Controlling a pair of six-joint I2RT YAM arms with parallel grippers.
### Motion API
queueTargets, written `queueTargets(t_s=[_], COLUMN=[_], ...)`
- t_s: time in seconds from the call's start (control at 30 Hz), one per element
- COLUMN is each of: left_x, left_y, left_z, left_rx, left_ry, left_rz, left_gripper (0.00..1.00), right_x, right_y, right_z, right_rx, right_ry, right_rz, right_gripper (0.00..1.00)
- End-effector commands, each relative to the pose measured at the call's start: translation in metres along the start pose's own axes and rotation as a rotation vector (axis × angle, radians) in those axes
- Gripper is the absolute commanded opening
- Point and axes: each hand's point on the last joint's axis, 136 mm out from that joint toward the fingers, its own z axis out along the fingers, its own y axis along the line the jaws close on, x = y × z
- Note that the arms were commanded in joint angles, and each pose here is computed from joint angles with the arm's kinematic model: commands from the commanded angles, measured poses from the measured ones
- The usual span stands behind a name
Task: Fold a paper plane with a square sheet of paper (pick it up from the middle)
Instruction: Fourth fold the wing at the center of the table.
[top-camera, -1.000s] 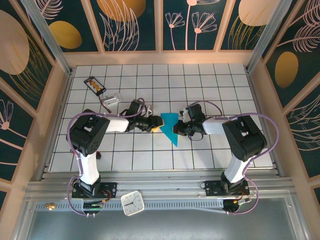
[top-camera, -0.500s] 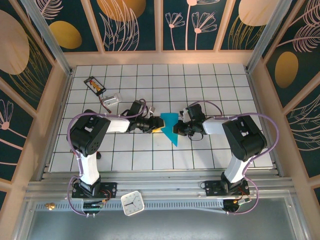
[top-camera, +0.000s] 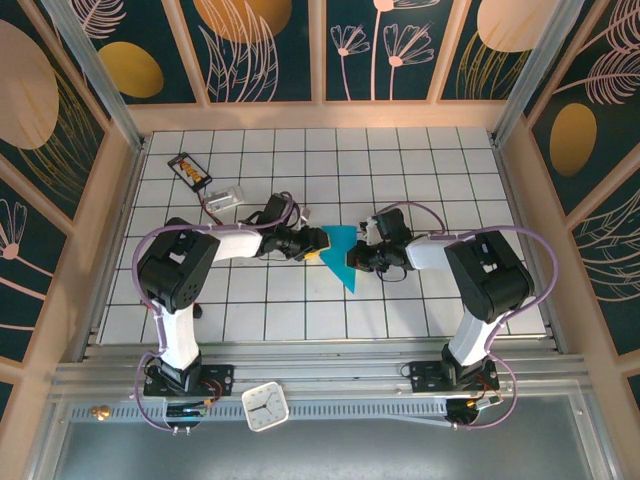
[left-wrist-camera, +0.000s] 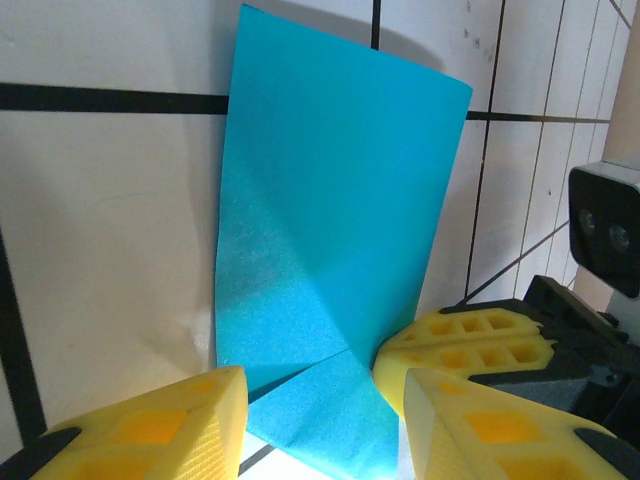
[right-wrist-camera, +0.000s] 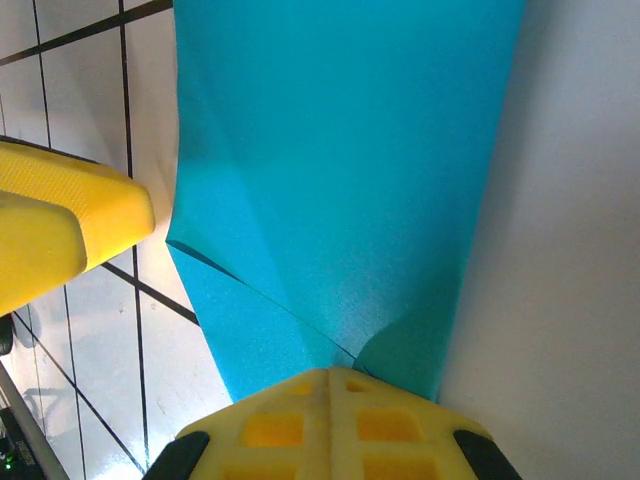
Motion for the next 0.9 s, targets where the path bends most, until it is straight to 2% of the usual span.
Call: queueTargets(t_s=[0.0,0.27,0.53,0.87], left_x=[0.003,0.003,0.016,0.015], left_y=[0.005,0.018,0.008,-0.002], left_z=[0.005,0.000,0.009,0.008], left_rx=[-0.034,-0.111,-0.061,-0.026], left_ry=[0.025,-0.005,0.063,0.069], left_rz=[-0.017,-0.009,0.000,0.001], left_gripper=[0.46,0.46,0.46,0.45], right_x=[0.021,0.024,0.024,0.024], right_y=[-0.029,-0.031,-0.032,-0.032], right_z=[0.005,0.005,0.005,0.004], right_rx=[0.085,0.084,0.085,0.085], right_ry=[0.054,0.060,0.059,0.060], right_rz=[0.052,0.059,0.061,0.062], right_gripper=[0.00,0.00,0.00,0.00])
